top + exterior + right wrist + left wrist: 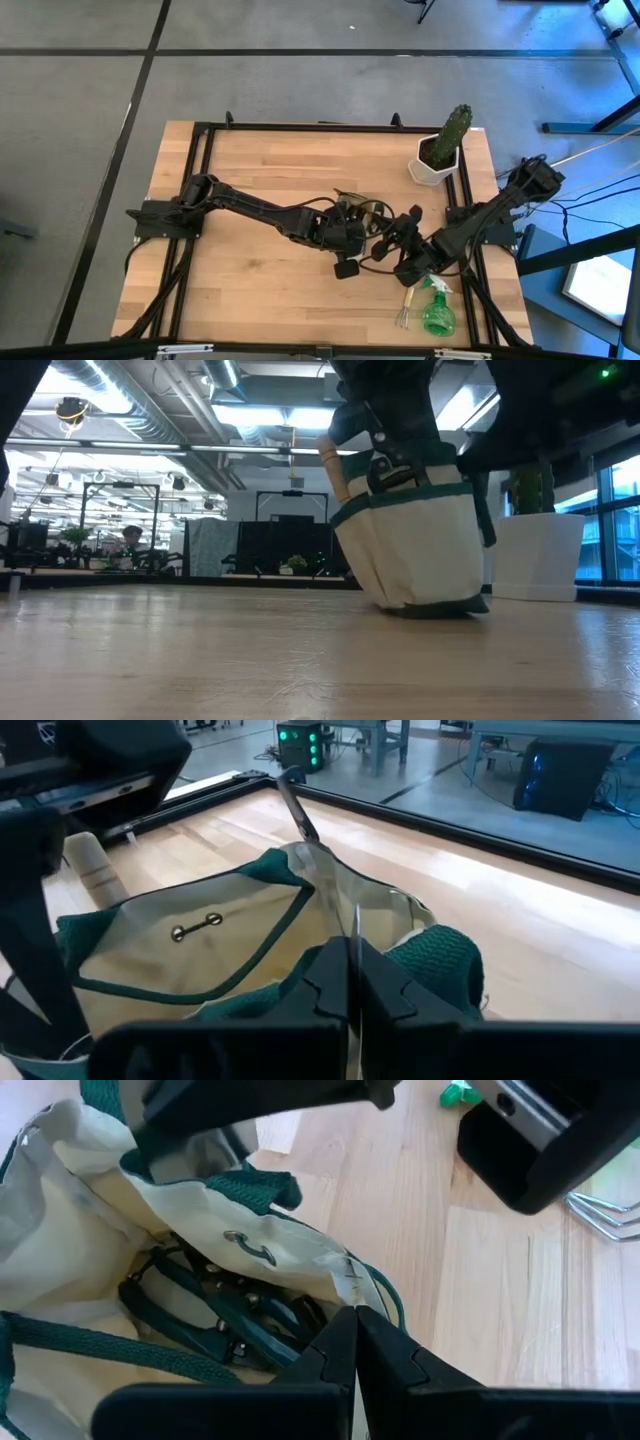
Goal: Pick & Place Garden tools in Gardening bag
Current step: Put the brown trowel into the green gardening bag
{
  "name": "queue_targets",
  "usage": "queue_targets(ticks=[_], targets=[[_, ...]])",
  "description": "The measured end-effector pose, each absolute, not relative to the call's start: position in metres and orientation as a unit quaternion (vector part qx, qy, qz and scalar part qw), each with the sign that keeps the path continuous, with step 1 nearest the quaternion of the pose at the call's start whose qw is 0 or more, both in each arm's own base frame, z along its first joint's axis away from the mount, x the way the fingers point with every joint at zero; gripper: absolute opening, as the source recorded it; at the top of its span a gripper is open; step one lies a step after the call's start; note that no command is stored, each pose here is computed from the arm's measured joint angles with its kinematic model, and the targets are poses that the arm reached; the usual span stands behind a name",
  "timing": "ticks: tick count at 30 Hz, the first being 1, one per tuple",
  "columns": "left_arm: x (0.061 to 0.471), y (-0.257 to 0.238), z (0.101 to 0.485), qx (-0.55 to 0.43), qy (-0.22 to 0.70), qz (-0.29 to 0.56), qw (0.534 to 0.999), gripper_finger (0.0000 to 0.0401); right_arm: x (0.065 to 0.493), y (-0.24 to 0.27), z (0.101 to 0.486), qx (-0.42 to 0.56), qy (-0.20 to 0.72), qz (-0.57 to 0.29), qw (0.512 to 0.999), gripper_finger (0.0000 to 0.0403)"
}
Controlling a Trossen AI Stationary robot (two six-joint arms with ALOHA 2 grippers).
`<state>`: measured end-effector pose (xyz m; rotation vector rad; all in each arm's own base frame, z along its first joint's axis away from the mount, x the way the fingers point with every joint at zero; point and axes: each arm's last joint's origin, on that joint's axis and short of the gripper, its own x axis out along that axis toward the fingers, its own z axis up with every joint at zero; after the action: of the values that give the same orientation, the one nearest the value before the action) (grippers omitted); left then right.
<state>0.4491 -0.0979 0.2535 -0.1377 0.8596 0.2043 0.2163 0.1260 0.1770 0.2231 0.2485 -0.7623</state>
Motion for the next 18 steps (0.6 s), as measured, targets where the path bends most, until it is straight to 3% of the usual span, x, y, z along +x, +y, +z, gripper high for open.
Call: queue_targets(ticks=[18], targets=[[0.4491, -0.0979, 0.2535, -0.063, 0.416, 0.097, 0.902, 0.0002, 0.2214, 0.1301, 0.1777, 0.147, 0.116, -0.355, 0.916, 0.0000]])
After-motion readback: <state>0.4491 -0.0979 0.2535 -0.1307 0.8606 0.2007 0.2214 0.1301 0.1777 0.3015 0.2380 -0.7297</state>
